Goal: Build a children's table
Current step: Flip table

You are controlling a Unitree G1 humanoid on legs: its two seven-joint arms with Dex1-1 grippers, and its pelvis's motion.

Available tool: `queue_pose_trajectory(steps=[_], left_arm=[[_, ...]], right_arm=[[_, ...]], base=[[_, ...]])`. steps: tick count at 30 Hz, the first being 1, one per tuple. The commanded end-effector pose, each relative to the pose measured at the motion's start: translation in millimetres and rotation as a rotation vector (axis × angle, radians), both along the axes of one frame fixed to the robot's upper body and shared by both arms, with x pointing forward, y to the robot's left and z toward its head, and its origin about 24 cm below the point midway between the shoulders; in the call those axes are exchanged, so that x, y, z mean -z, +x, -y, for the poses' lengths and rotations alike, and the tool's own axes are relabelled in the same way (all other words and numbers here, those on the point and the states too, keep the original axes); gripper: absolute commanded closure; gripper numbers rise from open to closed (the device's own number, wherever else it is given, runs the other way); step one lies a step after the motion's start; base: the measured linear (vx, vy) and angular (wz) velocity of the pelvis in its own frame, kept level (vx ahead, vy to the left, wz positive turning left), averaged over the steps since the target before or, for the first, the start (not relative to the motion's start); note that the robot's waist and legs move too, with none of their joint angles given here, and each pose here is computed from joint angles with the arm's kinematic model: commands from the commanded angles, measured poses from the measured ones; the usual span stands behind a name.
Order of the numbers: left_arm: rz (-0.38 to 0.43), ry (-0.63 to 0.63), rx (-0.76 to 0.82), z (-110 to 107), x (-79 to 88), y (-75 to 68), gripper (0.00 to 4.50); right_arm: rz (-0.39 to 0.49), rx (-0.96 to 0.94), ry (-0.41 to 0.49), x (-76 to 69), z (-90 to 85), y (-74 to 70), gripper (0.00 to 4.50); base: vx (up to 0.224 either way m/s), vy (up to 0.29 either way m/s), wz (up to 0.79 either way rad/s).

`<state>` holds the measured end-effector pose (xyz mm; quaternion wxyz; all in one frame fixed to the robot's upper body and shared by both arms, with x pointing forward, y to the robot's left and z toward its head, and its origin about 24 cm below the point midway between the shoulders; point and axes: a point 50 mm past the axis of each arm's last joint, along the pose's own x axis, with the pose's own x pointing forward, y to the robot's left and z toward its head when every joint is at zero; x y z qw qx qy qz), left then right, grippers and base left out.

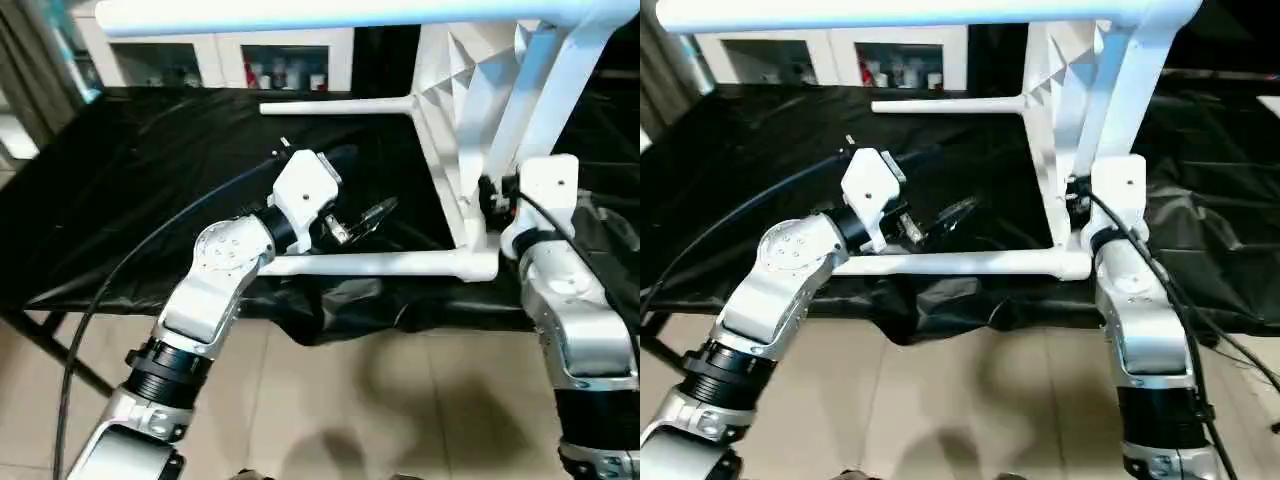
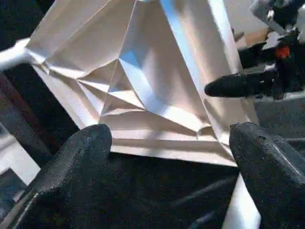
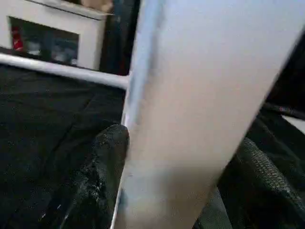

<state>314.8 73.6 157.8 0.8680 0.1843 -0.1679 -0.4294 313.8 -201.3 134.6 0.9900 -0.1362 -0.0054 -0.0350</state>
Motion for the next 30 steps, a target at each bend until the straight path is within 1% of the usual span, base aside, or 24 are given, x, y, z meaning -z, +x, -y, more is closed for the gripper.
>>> queue_pose_trajectory(steps=[1, 3, 4, 5, 6, 8, 9, 10, 11, 12, 14, 15, 17, 18, 19, 20, 22, 23, 24, 26, 27, 28, 29, 30], left_arm=[[0.037, 0.051, -0.001, -0.7, 0.5, 1.3, 0.08], [0.071, 0.071, -0.035, -4.7, 0.0, 3.1, 0.08], [0.083, 0.062, -0.051, -7.0, -1.4, 3.4, 0.08], [0.084, 0.061, -0.052, -7.2, -1.6, 3.4, 0.08], [0.086, 0.044, -0.060, -8.7, -3.0, 3.0, 0.08], [0.127, 0.049, -0.060, -9.1, -7.3, 1.3, 0.08], [0.144, 0.032, -0.055, -8.5, -10.8, 0.0, 0.08], [0.182, 0.001, -0.026, -5.8, -18.7, -4.0, 0.08], [0.188, -0.006, -0.019, -5.2, -20.5, -4.8, 0.08], [0.221, -0.036, 0.014, -2.6, -28.5, -8.6, 0.08], [0.243, -0.045, 0.043, -0.5, -33.2, -11.7, 0.08], [0.288, -0.009, 0.056, 0.9, -35.6, -13.7, 0.08], [0.324, 0.022, 0.059, 0.0, -37.1, -14.4, 0.08], [0.373, 0.058, 0.032, -3.5, -38.6, -13.2, 0.08], [0.373, 0.058, 0.032, -3.5, -38.6, -13.2, 0.08], [0.425, 0.089, -0.012, -8.2, -40.7, -11.0, 0.08], [0.582, 0.161, -0.105, -18.3, -50.0, -7.5, 0.08], [0.589, 0.162, -0.108, -18.6, -50.7, -7.6, 0.08], [0.658, 0.168, -0.125, -20.4, -58.5, -8.9, 0.08], [0.709, 0.166, -0.132, -20.8, -64.9, -10.8, 0.08], [0.739, 0.169, -0.133, -20.3, -68.0, -12.1, 0.08], [0.792, 0.164, -0.125, -18.8, -73.5, -15.1, 0.08], [0.820, 0.157, -0.124, -18.3, -76.5, -16.6, 0.08], [0.856, 0.145, -0.125, -17.8, -80.2, -18.4, 0.08]], right_arm=[[-0.017, -0.018, -0.049, 2.0, -0.3, -1.3, 1.67], [-0.033, 0.001, -0.054, 5.6, 2.9, -0.7, 1.67], [-0.036, 0.011, -0.041, 6.9, 4.4, -1.1, 1.67], [-0.035, 0.011, -0.039, 7.0, 4.4, -1.1, 1.67], [-0.037, 0.018, -0.029, 9.8, 5.2, -1.1, 1.67], [-0.051, 0.035, -0.026, 18.8, 7.5, -0.4, 1.67], [-0.054, 0.039, -0.021, 22.5, 8.5, 0.1, 1.67], [-0.061, 0.038, -0.019, 27.6, 9.8, 0.3, 1.67], [-0.063, 0.034, -0.020, 29.1, 9.9, 0.8, 1.67], [-0.074, 0.018, -0.027, 36.3, 10.2, 3.0, 1.67], [-0.075, 0.011, -0.013, 41.3, 10.7, 4.9, 1.67], [-0.087, 0.007, -0.027, 46.7, 12.0, 7.1, 1.67], [-0.078, -0.018, -0.012, 49.3, 12.0, 10.7, 1.67], [-0.064, -0.037, -0.007, 49.2, 11.8, 14.1, 1.67], [-0.064, -0.037, -0.007, 49.2, 11.8, 14.1, 1.67], [-0.053, -0.059, -0.002, 49.6, 11.3, 17.8, 1.67], [-0.034, -0.114, -0.018, 50.2, 8.8, 27.2, 1.67], [-0.034, -0.116, -0.019, 50.1, 8.7, 27.6, 1.67], [-0.028, -0.129, -0.029, 48.9, 8.0, 31.0, 1.67], [-0.023, -0.135, -0.030, 47.7, 8.1, 33.2, 1.67], [-0.019, -0.135, -0.029, 46.9, 8.3, 34.4, 1.84], [-0.011, -0.132, -0.020, 45.8, 9.0, 36.9, 1.84], [-0.006, -0.130, -0.016, 45.3, 9.0, 38.2, 1.97], [-0.001, -0.130, -0.010, 44.6, 8.7, 39.9, 1.97]], base=[[0.000, 0.000, 0.00], [0.000, 0.000, 0.00], [0.000, 0.000, 0.00], [0.000, 0.000, 0.00], [0.000, 0.000, 0.00], [0.000, 0.000, 0.00], [0.000, 0.000, 0.00], [0.000, 0.000, 0.00], [0.000, 0.000, 0.00], [0.000, 0.000, 0.00], [0.000, 0.000, 0.00], [0.000, 0.000, 0.00], [0.000, 0.000, 0.00], [0.000, 0.000, 0.00], [0.000, 0.000, 0.00], [0.000, 0.000, 0.00], [0.000, 0.000, 0.00], [0.000, 0.000, 0.00], [0.000, 0.000, 0.00], [0.000, 0.000, 0.00], [0.000, 0.000, 0.00], [0.000, 0.000, 0.00], [0.000, 0.000, 0.00], [0.000, 0.000, 0.00]])
